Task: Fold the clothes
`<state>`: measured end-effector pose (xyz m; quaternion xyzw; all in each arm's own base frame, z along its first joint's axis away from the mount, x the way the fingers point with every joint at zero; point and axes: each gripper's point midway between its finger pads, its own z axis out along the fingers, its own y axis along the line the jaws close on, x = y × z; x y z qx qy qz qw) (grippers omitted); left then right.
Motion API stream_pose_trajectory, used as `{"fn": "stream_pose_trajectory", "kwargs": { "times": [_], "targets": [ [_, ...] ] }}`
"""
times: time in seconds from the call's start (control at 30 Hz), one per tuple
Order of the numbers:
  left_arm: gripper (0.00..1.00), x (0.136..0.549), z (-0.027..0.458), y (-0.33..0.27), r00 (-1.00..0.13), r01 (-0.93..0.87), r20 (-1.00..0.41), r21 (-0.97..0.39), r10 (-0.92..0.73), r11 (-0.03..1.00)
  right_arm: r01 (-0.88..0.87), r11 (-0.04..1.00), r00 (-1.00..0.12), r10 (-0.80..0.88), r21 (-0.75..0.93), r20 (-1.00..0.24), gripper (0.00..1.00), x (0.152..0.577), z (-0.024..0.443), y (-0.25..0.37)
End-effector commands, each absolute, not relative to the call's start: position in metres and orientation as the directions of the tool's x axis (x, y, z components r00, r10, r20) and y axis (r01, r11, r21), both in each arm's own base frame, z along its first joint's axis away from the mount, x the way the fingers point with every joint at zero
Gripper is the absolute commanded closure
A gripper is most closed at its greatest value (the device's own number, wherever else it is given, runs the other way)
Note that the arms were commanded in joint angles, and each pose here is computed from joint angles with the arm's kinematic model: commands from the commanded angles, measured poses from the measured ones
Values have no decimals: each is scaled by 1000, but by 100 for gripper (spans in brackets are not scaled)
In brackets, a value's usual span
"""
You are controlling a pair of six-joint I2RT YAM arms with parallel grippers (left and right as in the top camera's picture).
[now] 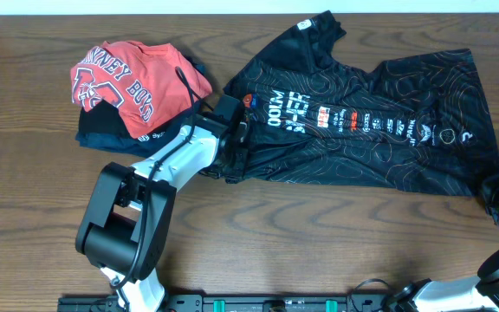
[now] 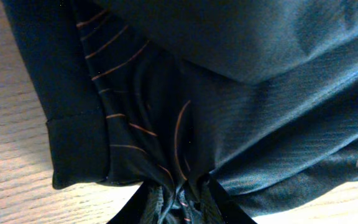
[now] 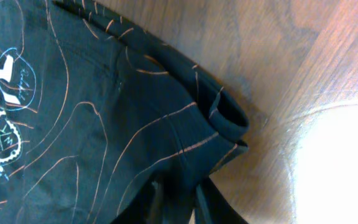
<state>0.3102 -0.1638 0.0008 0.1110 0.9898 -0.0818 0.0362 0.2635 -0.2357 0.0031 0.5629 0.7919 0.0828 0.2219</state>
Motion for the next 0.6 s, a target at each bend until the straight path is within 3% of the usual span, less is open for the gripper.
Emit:
{"fn": "stream_pose_trajectory", "kwargs": {
  "times": [0.0, 0.07, 0.17, 0.57],
  "targets": [
    [77, 305, -6, -157, -979, 204, -58, -151, 198, 967, 851, 343, -274, 936, 398, -221, 92, 261, -2, -228],
    [80, 304, -6, -156, -979, 201, -51, -149, 196, 968, 858, 330, -266, 941, 394, -209, 97, 258, -2, -229],
    [94, 298, -7, -151, -982, 191, -20, -142, 190, 971, 873, 304, -242, 949, 381, -202, 99, 249, 6, -236],
    [94, 244, 11, -123, -968, 132, 202, -109, 152, 985, 985, 123, -73, 932, 121, -356, 99, 169, 70, -281]
  ]
}}
